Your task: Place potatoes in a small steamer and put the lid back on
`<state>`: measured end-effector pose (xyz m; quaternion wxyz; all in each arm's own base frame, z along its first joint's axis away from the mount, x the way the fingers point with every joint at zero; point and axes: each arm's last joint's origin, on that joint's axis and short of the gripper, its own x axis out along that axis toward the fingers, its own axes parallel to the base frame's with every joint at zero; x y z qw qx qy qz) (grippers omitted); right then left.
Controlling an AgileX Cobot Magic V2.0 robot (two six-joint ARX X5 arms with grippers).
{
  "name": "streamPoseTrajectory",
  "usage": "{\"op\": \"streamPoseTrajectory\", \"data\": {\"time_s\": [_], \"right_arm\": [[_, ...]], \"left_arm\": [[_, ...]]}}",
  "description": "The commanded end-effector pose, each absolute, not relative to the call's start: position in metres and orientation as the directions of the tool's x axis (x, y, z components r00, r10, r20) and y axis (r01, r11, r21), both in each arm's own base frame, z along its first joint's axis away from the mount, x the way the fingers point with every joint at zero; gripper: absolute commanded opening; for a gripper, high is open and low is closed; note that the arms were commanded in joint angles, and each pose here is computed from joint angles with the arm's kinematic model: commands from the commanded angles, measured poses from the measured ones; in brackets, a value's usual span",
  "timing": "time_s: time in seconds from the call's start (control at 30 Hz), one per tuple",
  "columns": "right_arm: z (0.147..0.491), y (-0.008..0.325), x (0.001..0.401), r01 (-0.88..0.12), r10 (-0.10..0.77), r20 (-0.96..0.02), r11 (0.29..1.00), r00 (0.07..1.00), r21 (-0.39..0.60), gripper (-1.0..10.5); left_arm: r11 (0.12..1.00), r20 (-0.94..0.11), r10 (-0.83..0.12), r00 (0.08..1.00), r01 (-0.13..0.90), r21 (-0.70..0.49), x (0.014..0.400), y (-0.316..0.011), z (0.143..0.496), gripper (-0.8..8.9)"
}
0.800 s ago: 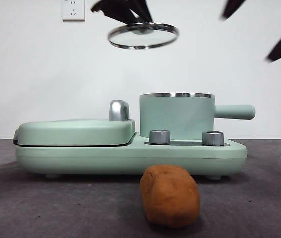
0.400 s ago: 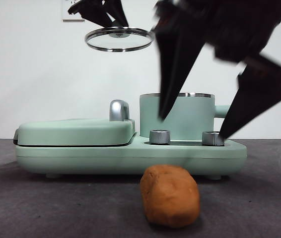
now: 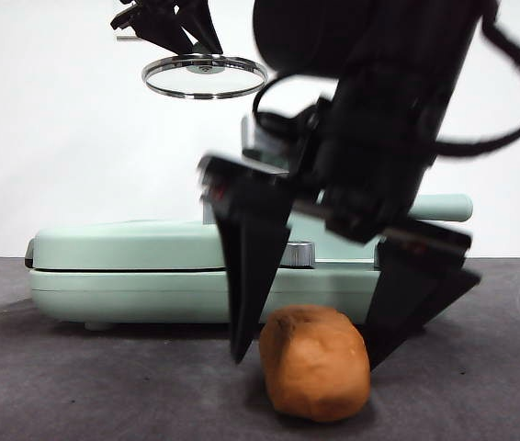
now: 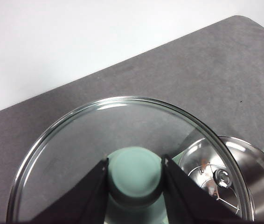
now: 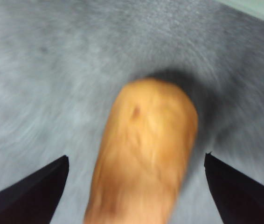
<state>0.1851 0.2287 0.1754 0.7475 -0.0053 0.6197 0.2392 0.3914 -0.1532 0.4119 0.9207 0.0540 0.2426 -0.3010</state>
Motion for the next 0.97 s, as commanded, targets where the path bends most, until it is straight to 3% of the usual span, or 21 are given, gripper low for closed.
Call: {"op": "streamPoseTrajectory", "data": {"time_s": [0.03, 0.13, 0.2, 0.33, 0.53, 0.8, 0.97], "right_arm": [[0.167, 0.238, 0.188, -0.364, 0.347, -0.931, 0.887, 0.115, 0.286, 3.3], [0.165, 0.238, 0.188, -0.364, 0.344, -0.932, 0.887, 0.111, 0.284, 0.7], [0.169, 0.238, 0.188, -0.368, 0.356, -0.928, 0.882, 0.11, 0.294, 0.1], [0.188, 0.238, 0.192, -0.381, 0.384, -0.916, 0.869, 0.114, 0.317, 0.1], [0.244, 0.231, 0.214, -0.399, 0.35, -0.929, 0.873, 0.115, 0.28, 0.1], [0.315, 0.198, 0.267, -0.38, 0.359, -0.906, 0.888, 0.226, 0.258, 0.1], [0.338, 0.181, 0.308, -0.326, 0.334, -0.906, 0.914, 0.261, 0.243, 0.1]], "left_arm": [[0.809, -0.416, -0.545, 0.728, 0.587, -0.032, 0.386, -0.153, 0.43, 0.5], [0.809, -0.416, -0.545, 0.728, 0.587, -0.032, 0.386, -0.153, 0.43, 0.5], [0.808, -0.416, -0.545, 0.728, 0.588, -0.032, 0.386, -0.153, 0.43, 0.5], [0.81, -0.416, -0.544, 0.729, 0.586, -0.031, 0.387, -0.152, 0.43, 0.5], [0.812, -0.412, -0.541, 0.733, 0.583, -0.027, 0.388, -0.15, 0.43, 0.5], [0.811, -0.407, -0.542, 0.735, 0.585, -0.024, 0.388, -0.151, 0.431, 0.5], [0.811, -0.408, -0.542, 0.735, 0.585, -0.022, 0.388, -0.151, 0.43, 0.5]]}}
